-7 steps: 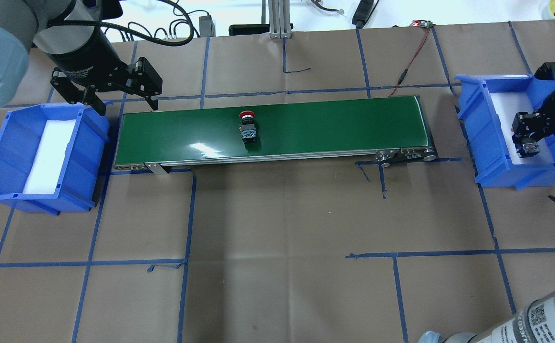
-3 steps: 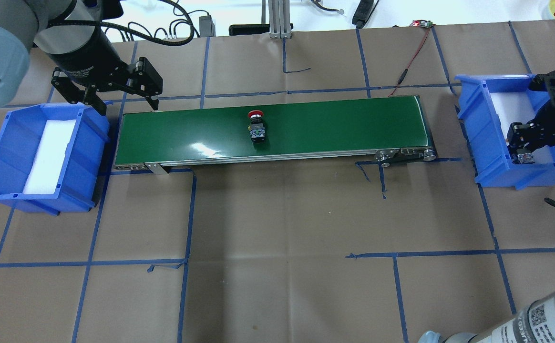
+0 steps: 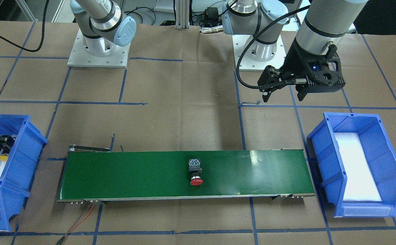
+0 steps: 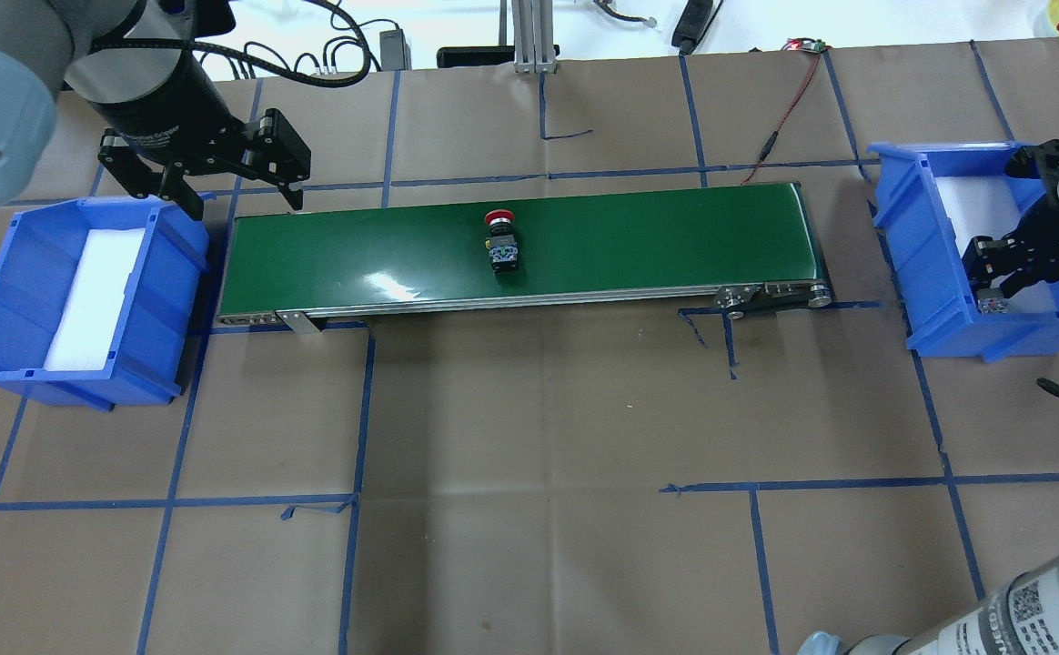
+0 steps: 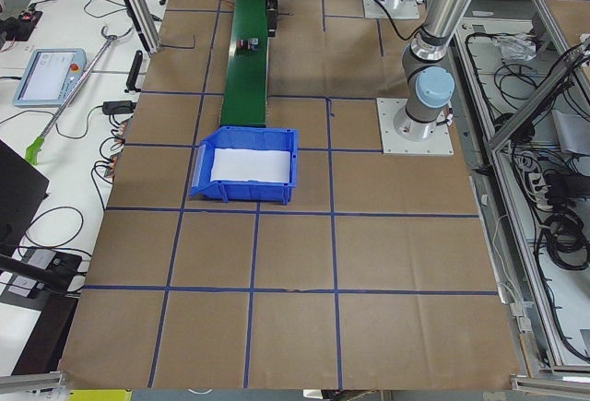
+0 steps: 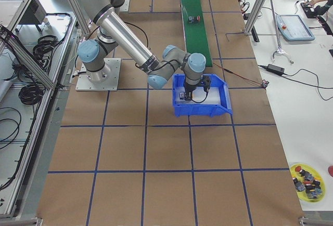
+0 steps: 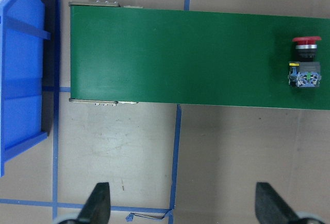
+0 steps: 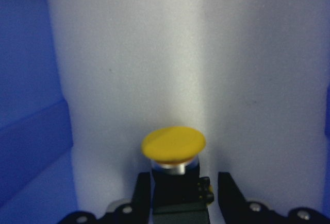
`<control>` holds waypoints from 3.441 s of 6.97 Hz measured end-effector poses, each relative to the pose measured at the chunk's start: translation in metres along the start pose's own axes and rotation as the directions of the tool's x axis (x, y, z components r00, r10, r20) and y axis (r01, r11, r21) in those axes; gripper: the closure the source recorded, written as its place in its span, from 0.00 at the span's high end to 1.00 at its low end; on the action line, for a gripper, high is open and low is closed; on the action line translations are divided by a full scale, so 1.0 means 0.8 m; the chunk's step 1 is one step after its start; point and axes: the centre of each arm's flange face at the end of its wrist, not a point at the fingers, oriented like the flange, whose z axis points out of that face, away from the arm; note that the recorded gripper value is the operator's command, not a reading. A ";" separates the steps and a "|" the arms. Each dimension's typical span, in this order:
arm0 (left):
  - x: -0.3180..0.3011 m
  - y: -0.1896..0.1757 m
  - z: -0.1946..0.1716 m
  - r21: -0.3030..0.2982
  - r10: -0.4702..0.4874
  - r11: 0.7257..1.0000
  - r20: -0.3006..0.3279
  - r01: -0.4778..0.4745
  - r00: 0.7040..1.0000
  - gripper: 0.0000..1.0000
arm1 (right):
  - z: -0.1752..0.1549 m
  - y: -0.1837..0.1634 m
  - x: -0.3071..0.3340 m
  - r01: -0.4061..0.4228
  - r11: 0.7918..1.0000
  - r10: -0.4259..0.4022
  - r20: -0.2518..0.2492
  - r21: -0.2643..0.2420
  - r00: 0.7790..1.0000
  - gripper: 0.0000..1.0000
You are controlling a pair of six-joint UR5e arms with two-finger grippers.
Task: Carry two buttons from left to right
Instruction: 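Release the yellow button in the bin and raise the right gripper, then move the right gripper over the red button on the conveyor and grasp it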
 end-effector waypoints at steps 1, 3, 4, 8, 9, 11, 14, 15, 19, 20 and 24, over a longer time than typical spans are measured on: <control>0.000 0.000 0.000 0.000 0.000 1.000 0.000 0.000 1.000 1.00 | -0.003 -0.001 0.000 -0.001 1.000 0.001 0.001 0.004 1.000 0.96; 0.000 0.001 0.002 -0.002 0.000 1.000 0.001 0.000 1.000 1.00 | -0.014 -0.003 0.000 -0.004 1.000 0.004 -0.003 0.018 1.000 0.96; 0.000 0.001 0.002 -0.002 0.000 1.000 0.001 0.000 1.000 1.00 | -0.027 -0.005 0.000 -0.003 0.999 0.003 -0.013 0.033 1.000 0.99; 0.000 0.000 0.000 0.001 0.000 1.000 0.000 0.000 1.000 1.00 | -0.182 -0.032 -0.014 0.014 0.983 -0.002 -0.066 0.181 0.998 1.00; 0.000 0.000 0.000 0.002 0.000 1.000 0.000 0.000 1.000 1.00 | -0.221 -0.036 -0.032 0.029 0.977 -0.020 -0.047 0.210 0.999 1.00; 0.000 0.000 0.000 0.001 0.000 1.000 0.000 0.000 1.000 1.00 | -0.274 -0.026 -0.083 0.053 0.980 -0.053 -0.005 0.193 0.999 1.00; 0.000 -0.001 -0.001 0.003 0.000 1.000 0.000 0.000 1.000 1.00 | -0.303 -0.017 -0.233 0.023 0.984 -0.023 -0.003 0.176 1.000 1.00; 0.000 -0.001 -0.001 0.003 0.000 1.000 -0.001 0.000 1.000 1.00 | -0.304 -0.011 -0.286 0.014 0.985 -0.008 -0.038 0.170 0.999 1.00; 0.000 -0.002 -0.001 0.003 -0.001 1.000 -0.002 0.001 1.000 1.00 | -0.294 0.021 -0.424 -0.024 0.986 0.040 -0.097 0.167 0.994 1.00; -0.001 -0.002 -0.001 0.003 -0.001 1.000 -0.002 0.001 1.000 1.00 | -0.290 0.021 -0.431 -0.021 0.987 0.037 -0.097 0.161 0.995 1.00; -0.001 -0.001 0.000 0.001 0.000 1.000 -0.001 0.000 1.000 1.00 | -0.281 0.020 -0.434 -0.022 0.989 0.036 -0.093 0.150 0.995 0.98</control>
